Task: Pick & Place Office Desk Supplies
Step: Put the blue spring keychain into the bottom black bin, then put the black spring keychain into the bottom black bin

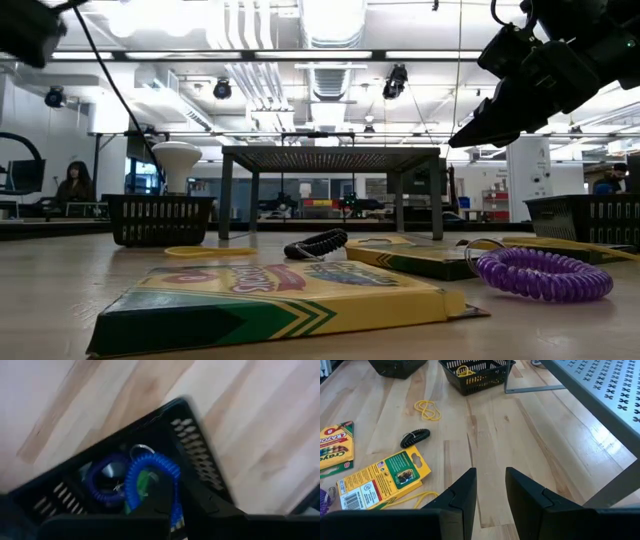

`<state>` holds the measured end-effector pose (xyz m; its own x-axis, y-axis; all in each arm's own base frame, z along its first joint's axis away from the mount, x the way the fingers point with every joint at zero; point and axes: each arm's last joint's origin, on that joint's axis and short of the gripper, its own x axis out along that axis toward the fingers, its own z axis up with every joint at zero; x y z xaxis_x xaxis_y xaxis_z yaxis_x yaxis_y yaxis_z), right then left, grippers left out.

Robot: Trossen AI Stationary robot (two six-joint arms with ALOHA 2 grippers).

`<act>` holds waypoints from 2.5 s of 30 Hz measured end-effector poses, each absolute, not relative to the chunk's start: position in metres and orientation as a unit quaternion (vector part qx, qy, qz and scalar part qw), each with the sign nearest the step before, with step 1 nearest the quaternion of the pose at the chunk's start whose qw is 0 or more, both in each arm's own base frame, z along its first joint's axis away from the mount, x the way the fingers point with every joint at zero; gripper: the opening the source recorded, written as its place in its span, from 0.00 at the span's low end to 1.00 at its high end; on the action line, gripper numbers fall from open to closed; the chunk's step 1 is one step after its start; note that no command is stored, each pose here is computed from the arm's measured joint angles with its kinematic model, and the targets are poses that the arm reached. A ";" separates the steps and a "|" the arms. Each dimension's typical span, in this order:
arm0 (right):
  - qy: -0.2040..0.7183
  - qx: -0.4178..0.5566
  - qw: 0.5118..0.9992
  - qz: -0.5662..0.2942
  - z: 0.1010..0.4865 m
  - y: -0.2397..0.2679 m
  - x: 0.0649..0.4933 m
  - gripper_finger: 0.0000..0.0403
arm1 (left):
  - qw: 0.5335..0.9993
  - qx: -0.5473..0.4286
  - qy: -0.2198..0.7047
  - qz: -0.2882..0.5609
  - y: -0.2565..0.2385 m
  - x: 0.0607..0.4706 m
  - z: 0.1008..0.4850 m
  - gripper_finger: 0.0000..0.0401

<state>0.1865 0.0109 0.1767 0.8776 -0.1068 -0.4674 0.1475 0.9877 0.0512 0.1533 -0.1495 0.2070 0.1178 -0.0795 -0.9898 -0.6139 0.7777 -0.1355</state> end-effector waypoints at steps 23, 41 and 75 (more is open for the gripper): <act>0.239 0.043 0.968 -0.066 0.177 0.011 0.186 0.25 | 0.688 -0.338 0.603 0.223 -0.150 0.157 0.216 0.36; 0.238 0.043 0.968 -0.066 0.177 0.011 0.186 0.25 | 0.905 -0.177 0.342 0.180 -0.128 0.268 0.191 0.36; 0.238 0.043 0.968 -0.066 0.177 0.011 0.186 0.25 | 0.927 -0.008 0.360 0.100 -0.132 0.347 0.123 0.36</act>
